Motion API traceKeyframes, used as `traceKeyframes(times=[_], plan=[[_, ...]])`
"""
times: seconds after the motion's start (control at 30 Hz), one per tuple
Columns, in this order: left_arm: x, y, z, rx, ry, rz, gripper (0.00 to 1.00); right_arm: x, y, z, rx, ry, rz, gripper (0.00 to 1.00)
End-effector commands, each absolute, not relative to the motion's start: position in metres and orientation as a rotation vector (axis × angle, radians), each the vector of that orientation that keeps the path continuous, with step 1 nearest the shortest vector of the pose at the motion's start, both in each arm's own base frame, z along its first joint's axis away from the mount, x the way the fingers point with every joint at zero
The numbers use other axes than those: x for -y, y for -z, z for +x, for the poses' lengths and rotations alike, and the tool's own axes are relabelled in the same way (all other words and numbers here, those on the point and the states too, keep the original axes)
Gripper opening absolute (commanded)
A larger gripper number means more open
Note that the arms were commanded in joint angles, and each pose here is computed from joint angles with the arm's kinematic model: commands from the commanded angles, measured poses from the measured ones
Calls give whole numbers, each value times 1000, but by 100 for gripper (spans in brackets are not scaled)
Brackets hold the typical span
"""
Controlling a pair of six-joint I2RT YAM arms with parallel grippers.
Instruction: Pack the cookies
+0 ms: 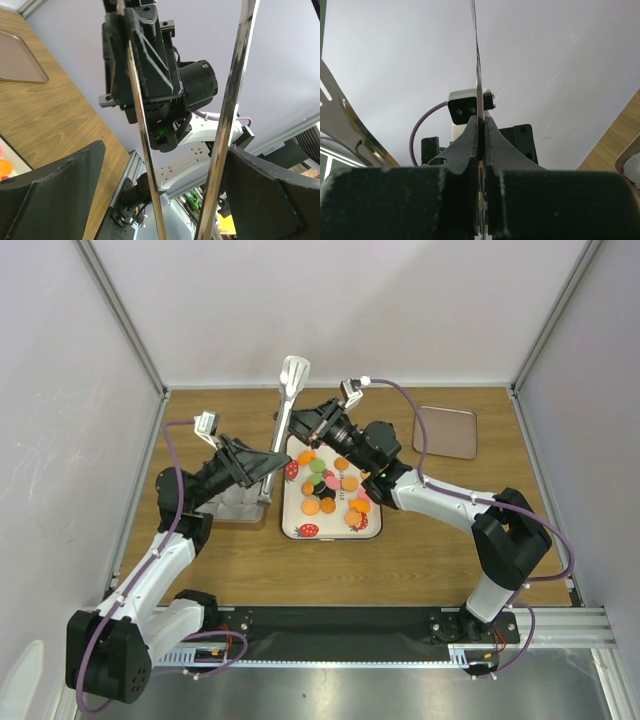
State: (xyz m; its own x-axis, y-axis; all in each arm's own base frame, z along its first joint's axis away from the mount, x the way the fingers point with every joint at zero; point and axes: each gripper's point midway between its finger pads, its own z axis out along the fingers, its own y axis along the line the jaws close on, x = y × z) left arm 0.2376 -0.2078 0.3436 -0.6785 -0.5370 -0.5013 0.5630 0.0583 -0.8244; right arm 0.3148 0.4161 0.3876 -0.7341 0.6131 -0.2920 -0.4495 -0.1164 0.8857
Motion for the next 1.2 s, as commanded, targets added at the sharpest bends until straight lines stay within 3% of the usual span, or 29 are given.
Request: traceKeyframes(times=[0.0,0.77,1.1,1.17], plan=[[211,-367,232,-1460,1732,114,100,-426,-416,304,-1364,-1957,125,0],[210,-365,227,-1484,1706,124,77,-435,-405,294,-1397,-1908,74,0],[210,-362,225,-1496,1707,119,76,-425,-411,301,-1350,-1895,102,0],[211,-361,225,-1498,1708,122,80,-423,-413,303,-1335,-1899,106,0]])
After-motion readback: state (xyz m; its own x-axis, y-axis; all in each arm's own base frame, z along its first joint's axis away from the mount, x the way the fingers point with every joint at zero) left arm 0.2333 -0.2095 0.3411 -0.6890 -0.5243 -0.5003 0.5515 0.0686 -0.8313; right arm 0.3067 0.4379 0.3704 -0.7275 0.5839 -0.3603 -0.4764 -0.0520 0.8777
